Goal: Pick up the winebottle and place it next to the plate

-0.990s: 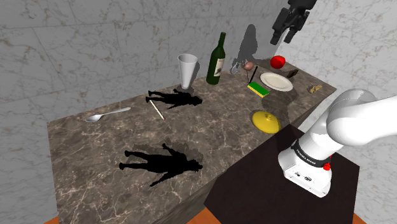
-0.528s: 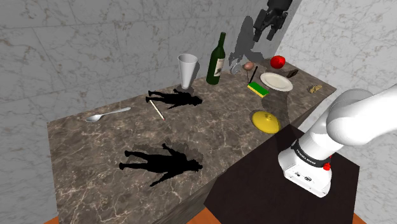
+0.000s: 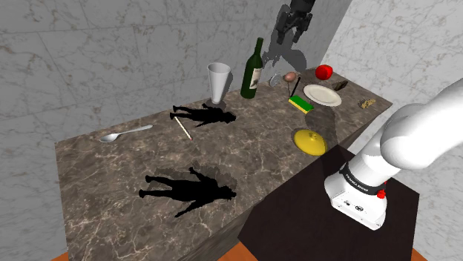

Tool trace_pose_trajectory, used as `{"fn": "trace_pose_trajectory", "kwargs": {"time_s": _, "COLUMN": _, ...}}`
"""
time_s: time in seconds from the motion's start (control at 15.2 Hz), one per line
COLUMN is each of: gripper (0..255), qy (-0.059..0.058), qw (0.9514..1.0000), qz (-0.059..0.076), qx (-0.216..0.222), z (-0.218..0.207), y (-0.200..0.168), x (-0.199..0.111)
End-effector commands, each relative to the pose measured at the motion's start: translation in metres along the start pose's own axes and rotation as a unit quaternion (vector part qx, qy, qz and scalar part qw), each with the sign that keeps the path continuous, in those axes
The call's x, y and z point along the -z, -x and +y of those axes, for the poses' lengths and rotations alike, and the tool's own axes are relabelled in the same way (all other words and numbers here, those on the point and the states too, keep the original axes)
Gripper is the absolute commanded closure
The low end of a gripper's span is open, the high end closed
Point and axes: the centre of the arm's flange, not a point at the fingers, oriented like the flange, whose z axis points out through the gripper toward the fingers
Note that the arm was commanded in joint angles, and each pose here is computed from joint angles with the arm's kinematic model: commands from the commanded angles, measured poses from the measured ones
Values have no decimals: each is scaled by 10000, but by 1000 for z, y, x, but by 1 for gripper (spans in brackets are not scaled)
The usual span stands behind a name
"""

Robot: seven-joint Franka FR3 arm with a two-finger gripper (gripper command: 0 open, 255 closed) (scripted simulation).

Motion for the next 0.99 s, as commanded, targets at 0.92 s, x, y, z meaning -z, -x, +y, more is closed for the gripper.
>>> {"fn": "trace_pose_trajectory", "kwargs": {"time_s": 0.92, "gripper": 0, "qy": 165, "qw": 9996, "qz": 201, "qx": -101, "z": 47, "y": -181, "x": -53}}
